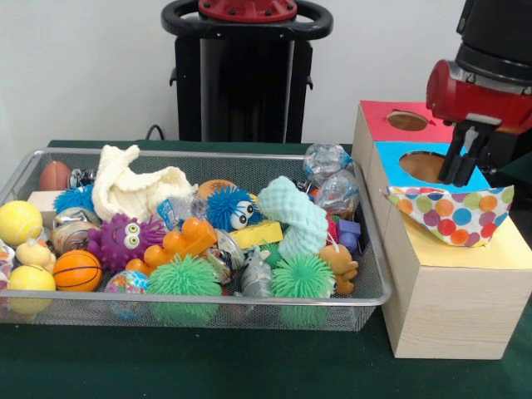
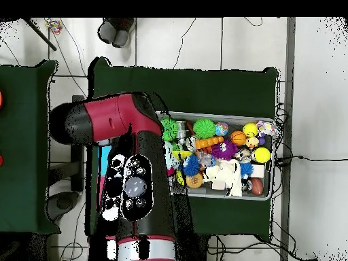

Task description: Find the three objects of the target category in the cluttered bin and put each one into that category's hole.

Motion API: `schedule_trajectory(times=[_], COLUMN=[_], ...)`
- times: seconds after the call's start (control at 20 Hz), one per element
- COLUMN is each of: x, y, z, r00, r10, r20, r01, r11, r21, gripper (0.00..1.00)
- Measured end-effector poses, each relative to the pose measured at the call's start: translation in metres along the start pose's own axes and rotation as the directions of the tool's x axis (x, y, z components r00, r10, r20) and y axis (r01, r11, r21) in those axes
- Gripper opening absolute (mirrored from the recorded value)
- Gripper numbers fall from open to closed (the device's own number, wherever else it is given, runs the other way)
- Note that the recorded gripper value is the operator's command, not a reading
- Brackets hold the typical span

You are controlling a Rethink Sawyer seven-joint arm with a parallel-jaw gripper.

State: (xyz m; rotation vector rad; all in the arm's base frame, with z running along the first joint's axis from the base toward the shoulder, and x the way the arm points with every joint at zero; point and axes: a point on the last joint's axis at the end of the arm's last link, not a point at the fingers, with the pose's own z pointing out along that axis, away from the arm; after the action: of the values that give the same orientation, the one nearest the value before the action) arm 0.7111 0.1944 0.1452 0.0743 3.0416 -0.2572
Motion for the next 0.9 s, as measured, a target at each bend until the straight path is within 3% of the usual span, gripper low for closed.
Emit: schedule_trajectory(times=[0.5, 0.7, 0.9], x=[0.003, 0.008, 0.004], y=[-0.005, -0.001, 0.013], z=[0.023, 0.031, 0.037], r00=[0.9997, 0.9996, 0.998], r10=[0.001, -0.018, -0.063], r20=[-0.023, -0.023, 0.009], r01=[0.0, 0.019, 0.061], r11=[0.9996, 0.9977, 0.9905], r21=[0.027, 0.065, 0.123], gripper=[0.0, 0.0, 0.0])
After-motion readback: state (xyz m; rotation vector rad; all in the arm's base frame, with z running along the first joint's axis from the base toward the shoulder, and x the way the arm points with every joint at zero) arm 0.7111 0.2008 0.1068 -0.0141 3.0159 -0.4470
